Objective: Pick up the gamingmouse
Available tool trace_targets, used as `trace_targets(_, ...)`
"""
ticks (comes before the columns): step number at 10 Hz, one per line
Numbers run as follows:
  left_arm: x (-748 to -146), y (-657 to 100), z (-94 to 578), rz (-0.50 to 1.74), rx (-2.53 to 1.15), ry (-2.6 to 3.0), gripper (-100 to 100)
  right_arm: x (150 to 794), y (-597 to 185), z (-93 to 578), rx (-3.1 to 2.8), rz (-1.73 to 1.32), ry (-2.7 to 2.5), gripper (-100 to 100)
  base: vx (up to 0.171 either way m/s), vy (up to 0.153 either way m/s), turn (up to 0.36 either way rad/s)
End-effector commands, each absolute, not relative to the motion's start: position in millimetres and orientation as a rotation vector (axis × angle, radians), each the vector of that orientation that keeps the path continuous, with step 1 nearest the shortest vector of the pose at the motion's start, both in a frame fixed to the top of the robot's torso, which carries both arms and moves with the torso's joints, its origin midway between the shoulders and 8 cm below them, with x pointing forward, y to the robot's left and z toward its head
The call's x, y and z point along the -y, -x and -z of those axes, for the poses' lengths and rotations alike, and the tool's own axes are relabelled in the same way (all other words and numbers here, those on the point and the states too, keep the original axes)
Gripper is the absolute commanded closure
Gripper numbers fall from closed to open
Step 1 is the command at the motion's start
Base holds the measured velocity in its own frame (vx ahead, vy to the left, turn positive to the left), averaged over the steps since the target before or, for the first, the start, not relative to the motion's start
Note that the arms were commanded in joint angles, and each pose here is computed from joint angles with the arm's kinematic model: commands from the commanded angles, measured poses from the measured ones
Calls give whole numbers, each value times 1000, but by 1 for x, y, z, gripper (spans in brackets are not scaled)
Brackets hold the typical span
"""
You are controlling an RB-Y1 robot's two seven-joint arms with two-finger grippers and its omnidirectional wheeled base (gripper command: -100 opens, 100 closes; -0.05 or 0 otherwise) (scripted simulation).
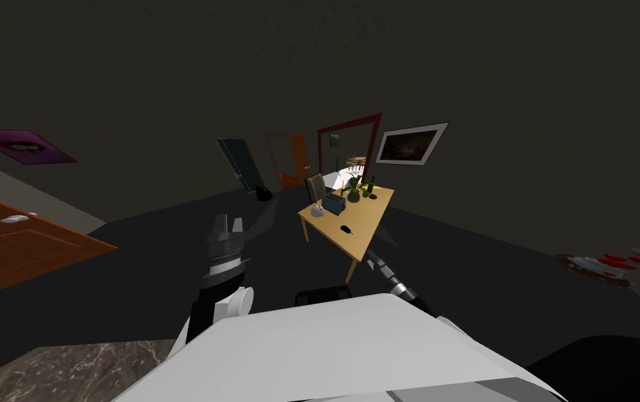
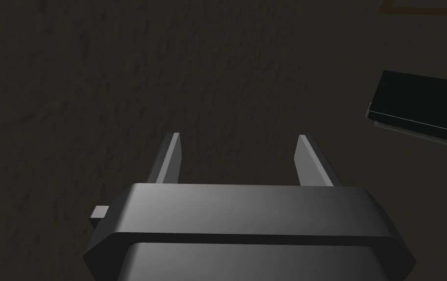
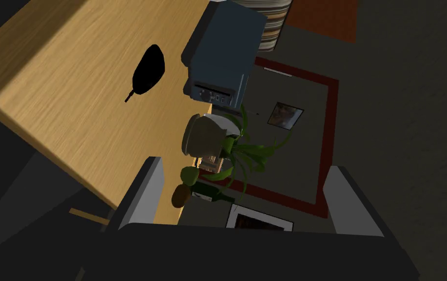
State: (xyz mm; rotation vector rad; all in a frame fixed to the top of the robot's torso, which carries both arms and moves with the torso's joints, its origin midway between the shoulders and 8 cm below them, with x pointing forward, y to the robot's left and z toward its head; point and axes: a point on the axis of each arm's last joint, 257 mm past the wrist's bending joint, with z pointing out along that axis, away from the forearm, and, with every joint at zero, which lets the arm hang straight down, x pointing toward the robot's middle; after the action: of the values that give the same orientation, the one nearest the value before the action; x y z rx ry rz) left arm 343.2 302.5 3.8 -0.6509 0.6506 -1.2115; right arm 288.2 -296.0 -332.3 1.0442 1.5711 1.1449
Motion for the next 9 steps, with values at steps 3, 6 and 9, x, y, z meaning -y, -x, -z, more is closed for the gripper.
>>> trace_targets(3,-302,-343,-4,1212,-651,651,0,317,-266,374,-1747,-1027,-1016,-100,4,-46,290)
trace_targets(6,-303,-343,-4,1212,-651,651,0,344,-247,408,-1897,-904,-970,-100,16,-51,281)
trace_targets(9,-303,-343,-4,1212,-651,651,0,378,-229,435,-2032,-768,-906,-100,25,-48,344)
